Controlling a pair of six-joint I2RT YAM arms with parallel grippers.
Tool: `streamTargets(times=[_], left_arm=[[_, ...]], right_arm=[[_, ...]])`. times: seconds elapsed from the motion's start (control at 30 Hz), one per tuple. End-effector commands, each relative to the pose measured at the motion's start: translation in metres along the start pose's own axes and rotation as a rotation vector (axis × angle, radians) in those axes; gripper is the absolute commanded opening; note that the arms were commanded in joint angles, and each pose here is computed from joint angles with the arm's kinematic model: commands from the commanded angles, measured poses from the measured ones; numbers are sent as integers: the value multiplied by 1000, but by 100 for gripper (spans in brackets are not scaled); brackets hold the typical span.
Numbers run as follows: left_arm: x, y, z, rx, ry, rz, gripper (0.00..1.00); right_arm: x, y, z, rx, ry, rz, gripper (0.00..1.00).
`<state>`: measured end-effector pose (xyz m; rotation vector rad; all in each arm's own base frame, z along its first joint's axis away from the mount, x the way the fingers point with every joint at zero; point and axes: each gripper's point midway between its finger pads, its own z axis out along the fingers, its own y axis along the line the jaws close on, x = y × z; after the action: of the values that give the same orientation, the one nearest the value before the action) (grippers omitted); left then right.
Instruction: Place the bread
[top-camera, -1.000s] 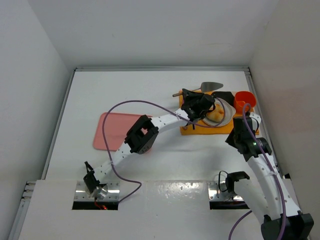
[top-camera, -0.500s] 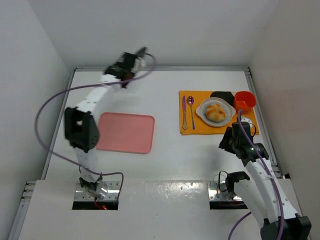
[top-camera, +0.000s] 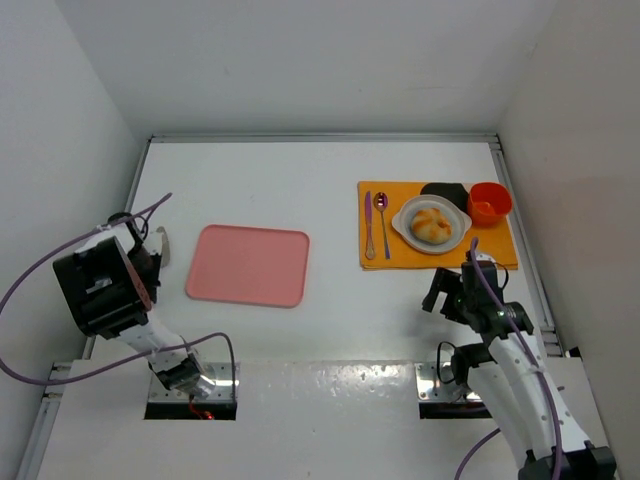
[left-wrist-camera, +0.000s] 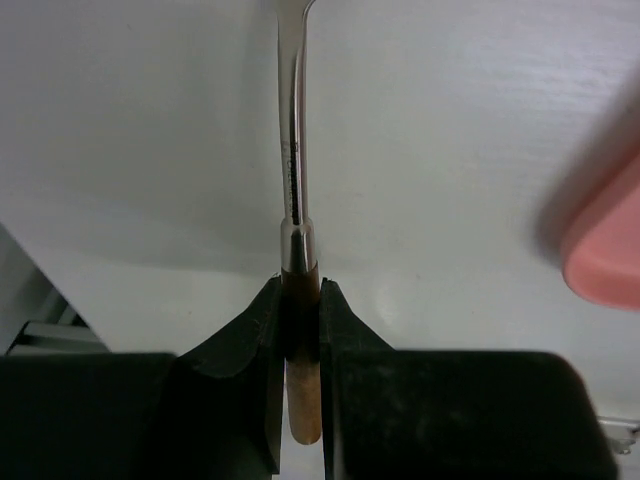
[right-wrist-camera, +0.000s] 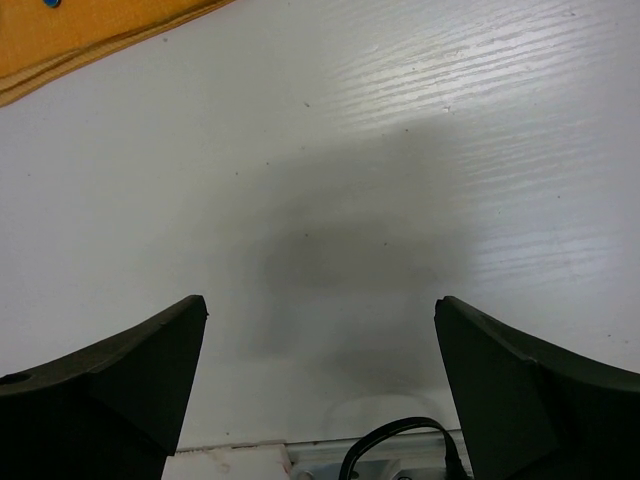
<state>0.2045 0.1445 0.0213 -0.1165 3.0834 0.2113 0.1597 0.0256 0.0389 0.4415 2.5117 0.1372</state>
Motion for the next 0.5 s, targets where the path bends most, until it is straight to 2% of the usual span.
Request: streamTargets(times=[0.0,0.2,0.33,0.47], left_arm=[[-19,-2,12,94,-85,-35,0],[-15,0,17,111,-67,-63,0],[-15,-3,19,123,-63,-62,6],[-12,-6,21,141,-50,-53,8]], right_arm=[[5,1,0,-13,12,10,96],[6,1,0,-29,-12,9,99],[11,-10,-3,13,-21,-6,99],[20,-19,-1,38,-21,-4,99]])
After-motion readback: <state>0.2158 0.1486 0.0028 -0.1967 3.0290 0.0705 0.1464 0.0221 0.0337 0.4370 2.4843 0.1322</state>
